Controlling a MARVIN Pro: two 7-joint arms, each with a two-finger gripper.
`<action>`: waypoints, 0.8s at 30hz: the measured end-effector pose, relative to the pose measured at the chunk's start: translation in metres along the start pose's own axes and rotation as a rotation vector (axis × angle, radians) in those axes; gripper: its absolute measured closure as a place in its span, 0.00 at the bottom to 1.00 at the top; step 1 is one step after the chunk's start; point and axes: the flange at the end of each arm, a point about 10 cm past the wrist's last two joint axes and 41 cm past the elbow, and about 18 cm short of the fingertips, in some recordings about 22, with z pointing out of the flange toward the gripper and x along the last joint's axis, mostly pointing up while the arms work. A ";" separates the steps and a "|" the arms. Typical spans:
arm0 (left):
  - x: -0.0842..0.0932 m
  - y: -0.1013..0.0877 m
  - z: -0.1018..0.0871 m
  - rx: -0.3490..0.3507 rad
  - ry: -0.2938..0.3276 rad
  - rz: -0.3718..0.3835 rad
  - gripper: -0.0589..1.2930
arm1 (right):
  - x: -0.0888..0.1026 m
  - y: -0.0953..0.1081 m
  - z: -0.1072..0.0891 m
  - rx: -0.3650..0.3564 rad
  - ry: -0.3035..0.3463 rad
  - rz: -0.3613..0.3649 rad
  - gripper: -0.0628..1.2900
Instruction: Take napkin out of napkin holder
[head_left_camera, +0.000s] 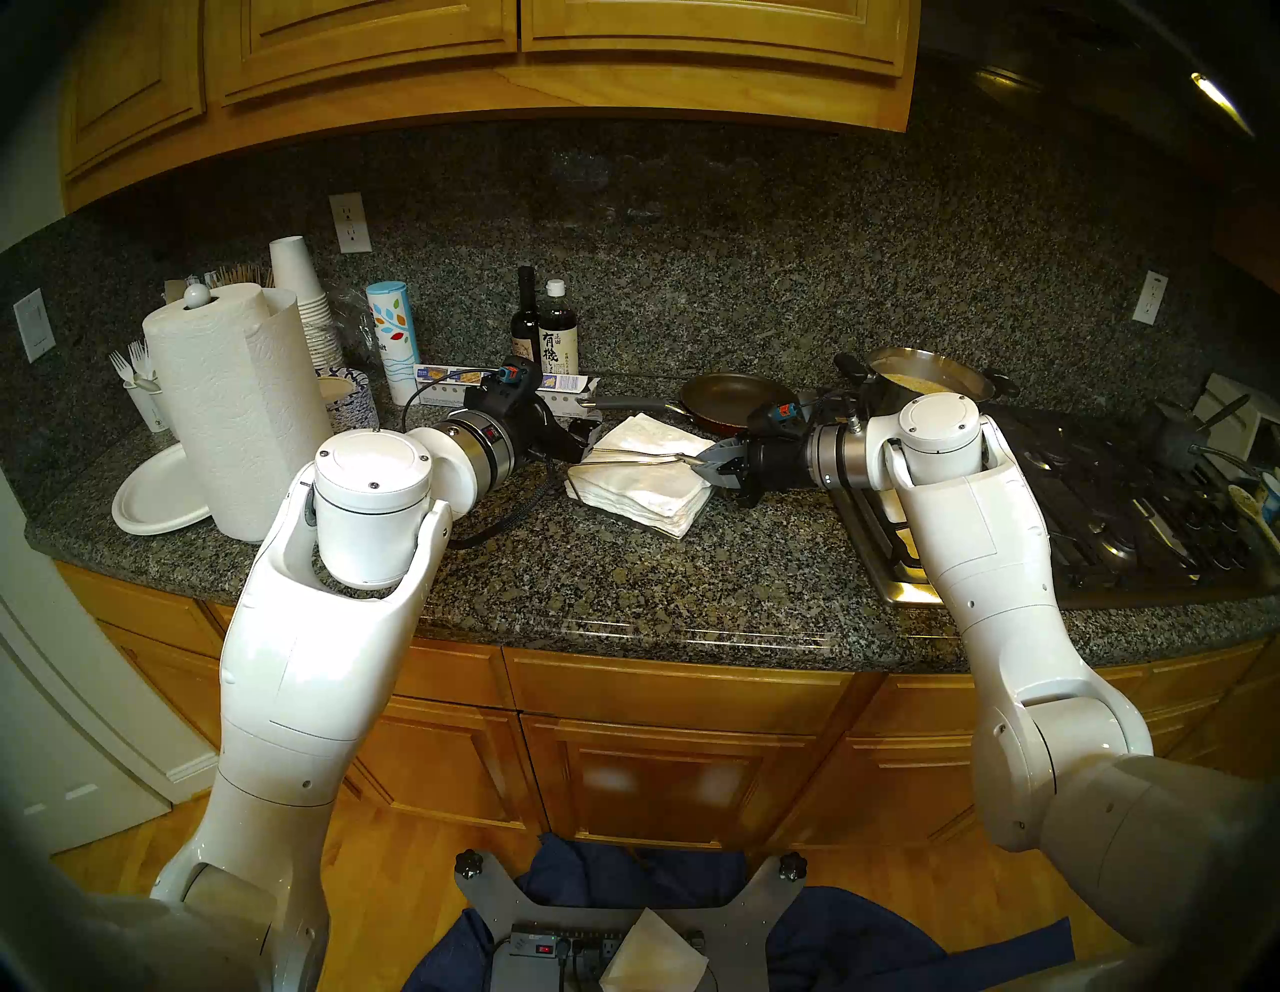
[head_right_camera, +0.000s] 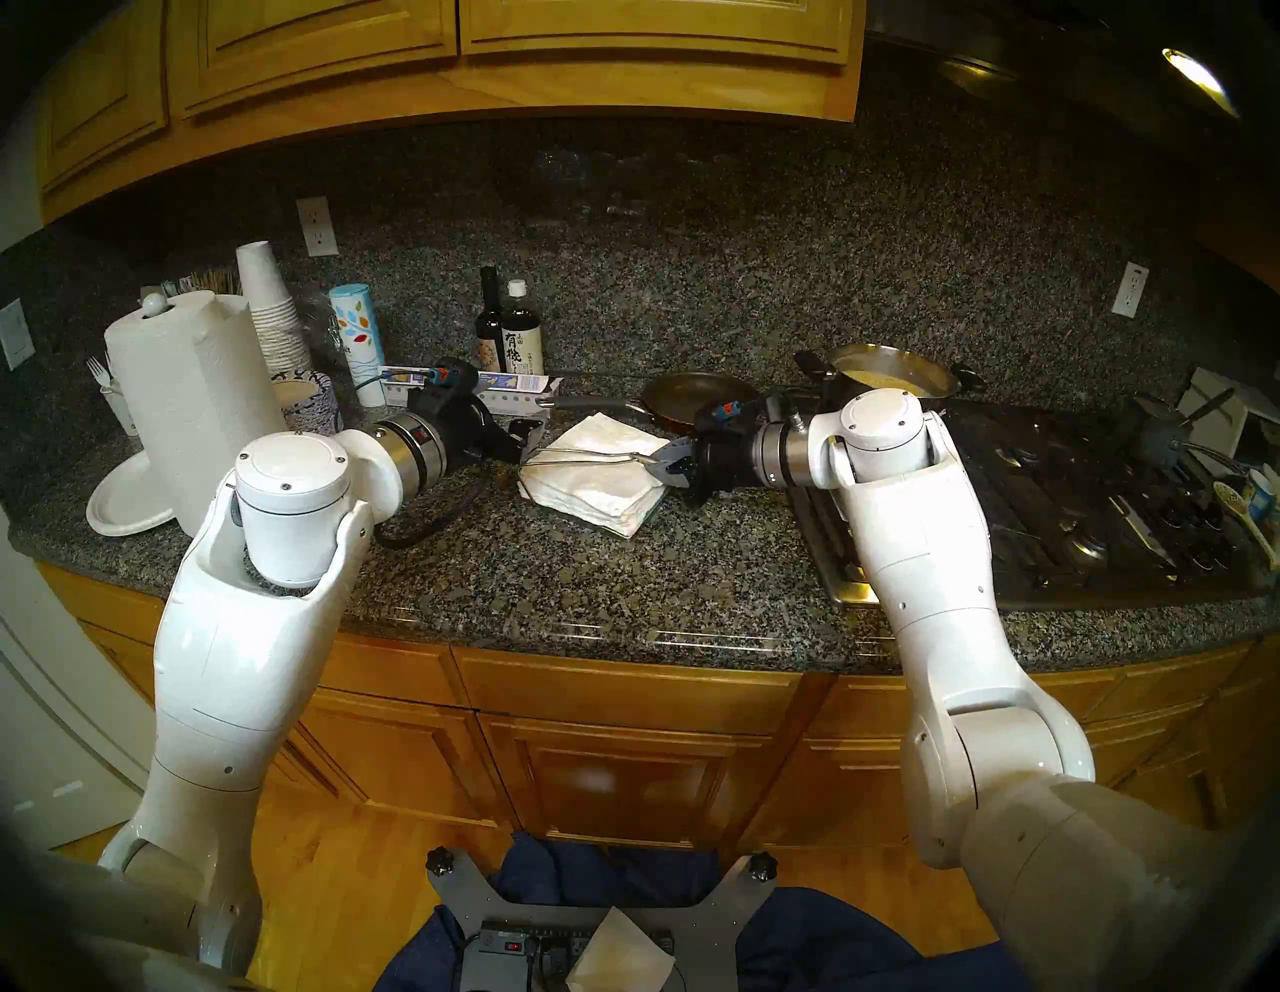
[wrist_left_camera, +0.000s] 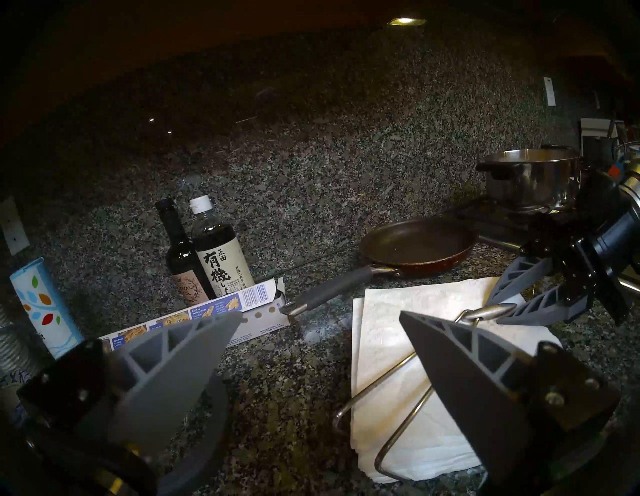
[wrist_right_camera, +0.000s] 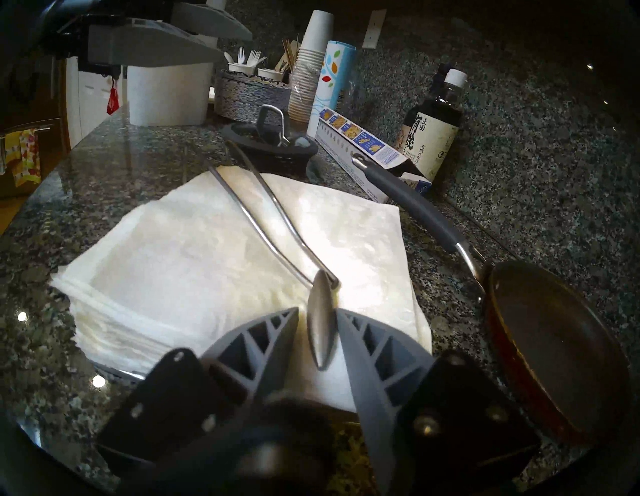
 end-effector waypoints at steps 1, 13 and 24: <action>0.000 0.000 0.000 0.001 0.000 0.000 0.04 | 0.000 0.000 0.000 0.000 0.000 -0.001 0.64; -0.001 0.002 -0.003 0.005 0.001 -0.002 0.04 | 0.001 0.001 -0.001 0.000 0.000 -0.010 0.77; -0.001 0.006 -0.003 -0.017 0.000 -0.005 0.04 | 0.018 0.002 -0.005 -0.011 0.022 -0.058 0.77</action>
